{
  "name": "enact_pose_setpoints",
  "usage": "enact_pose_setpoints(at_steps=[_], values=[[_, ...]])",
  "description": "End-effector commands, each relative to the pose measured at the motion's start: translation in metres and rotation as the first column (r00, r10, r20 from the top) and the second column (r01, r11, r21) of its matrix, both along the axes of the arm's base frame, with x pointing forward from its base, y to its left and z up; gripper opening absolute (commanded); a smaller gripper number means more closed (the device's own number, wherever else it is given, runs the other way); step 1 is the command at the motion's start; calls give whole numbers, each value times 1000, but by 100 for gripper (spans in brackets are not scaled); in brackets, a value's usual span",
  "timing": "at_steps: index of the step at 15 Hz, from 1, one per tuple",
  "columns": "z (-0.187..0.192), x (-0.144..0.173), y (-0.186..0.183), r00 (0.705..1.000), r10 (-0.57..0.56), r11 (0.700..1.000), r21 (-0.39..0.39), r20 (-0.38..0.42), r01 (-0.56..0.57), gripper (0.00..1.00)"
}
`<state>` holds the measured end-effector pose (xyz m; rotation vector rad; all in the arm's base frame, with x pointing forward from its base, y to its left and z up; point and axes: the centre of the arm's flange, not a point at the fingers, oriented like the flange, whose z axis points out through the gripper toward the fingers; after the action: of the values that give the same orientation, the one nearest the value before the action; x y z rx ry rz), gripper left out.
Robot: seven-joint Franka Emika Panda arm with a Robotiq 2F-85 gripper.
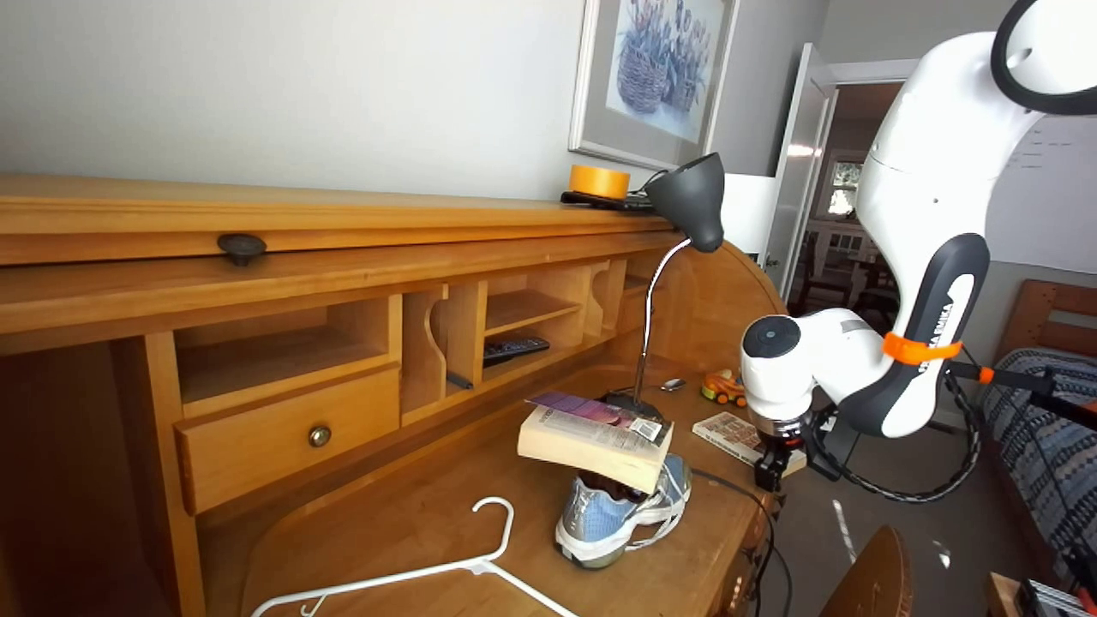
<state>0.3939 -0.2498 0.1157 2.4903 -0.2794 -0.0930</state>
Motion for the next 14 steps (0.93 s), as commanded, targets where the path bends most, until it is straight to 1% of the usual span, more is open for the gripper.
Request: enact_pose_setpoints(at_steps=[1, 12, 14], values=[[-10, 1, -4, 1000, 6, 999, -40, -12, -7, 100], [-12, 5, -16, 1000, -1, 998, -61, -16, 0, 100], [-13, 5, -18, 1000, -2, 998, -63, -17, 1, 92]])
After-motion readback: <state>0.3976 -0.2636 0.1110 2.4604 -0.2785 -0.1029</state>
